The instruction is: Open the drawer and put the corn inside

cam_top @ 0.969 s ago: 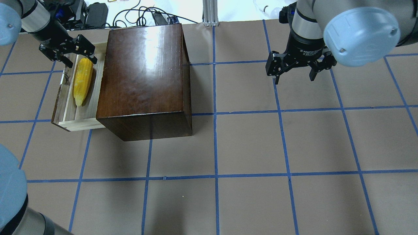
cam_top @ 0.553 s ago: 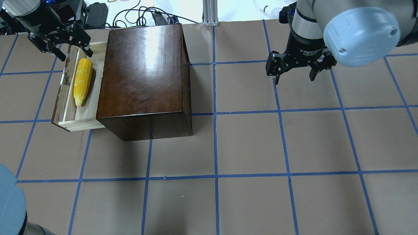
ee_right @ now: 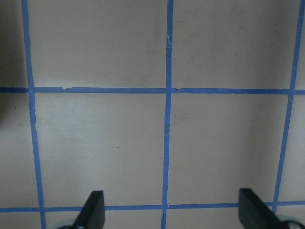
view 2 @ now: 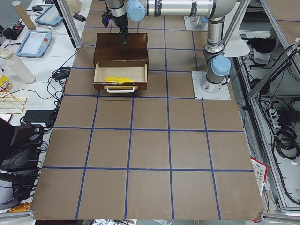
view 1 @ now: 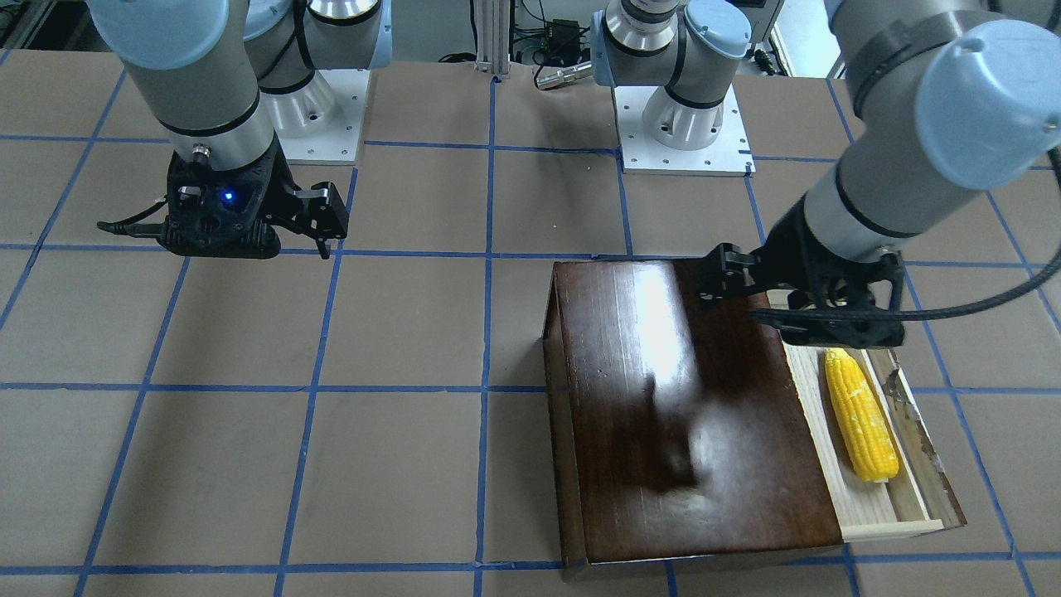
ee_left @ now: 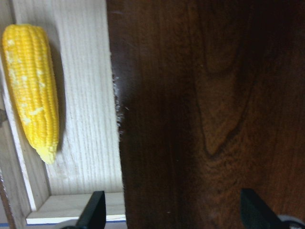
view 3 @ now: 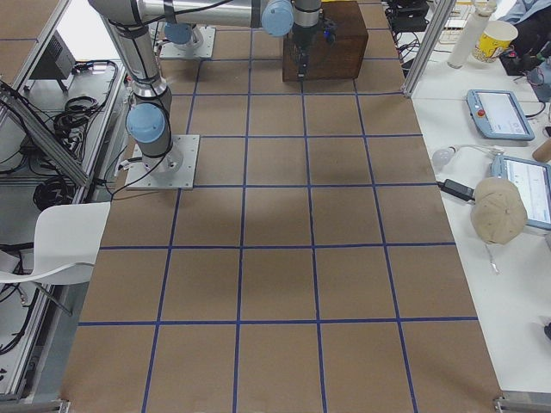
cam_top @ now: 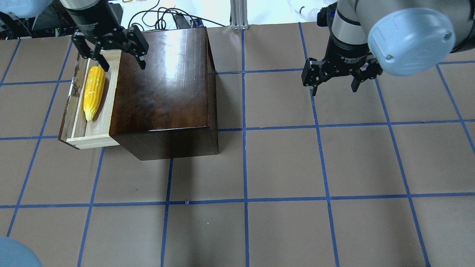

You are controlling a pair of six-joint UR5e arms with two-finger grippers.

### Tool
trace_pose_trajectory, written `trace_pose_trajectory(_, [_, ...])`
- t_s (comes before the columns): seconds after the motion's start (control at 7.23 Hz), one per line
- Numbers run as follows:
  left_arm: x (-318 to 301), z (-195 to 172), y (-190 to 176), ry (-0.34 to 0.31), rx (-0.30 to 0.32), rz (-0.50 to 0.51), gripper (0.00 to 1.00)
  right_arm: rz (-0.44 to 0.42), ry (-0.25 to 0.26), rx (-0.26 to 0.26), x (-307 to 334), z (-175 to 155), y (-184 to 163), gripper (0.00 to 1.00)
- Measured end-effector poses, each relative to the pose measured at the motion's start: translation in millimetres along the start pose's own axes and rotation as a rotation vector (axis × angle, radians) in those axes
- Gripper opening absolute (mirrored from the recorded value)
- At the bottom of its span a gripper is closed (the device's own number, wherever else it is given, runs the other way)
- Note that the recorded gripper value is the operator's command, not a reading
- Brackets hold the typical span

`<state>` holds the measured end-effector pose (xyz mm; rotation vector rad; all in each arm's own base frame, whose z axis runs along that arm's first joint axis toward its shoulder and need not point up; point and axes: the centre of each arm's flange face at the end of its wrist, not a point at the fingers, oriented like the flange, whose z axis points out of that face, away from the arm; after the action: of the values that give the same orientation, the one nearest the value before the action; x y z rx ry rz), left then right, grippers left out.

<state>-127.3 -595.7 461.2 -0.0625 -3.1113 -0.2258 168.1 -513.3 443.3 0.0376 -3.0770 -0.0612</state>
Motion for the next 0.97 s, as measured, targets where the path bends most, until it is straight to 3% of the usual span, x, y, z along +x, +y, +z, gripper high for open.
trace_pose_trajectory(0.42, [66, 19, 23, -0.070, 0.029, 0.074, 1.00, 0.000, 0.000, -0.001, 0, 1, 0, 1.00])
trace_pose_trajectory(0.97, [38, 20, 35, -0.058, 0.099, 0.045, 1.00, 0.000, 0.002, 0.000, 0, 0, 0, 1.00])
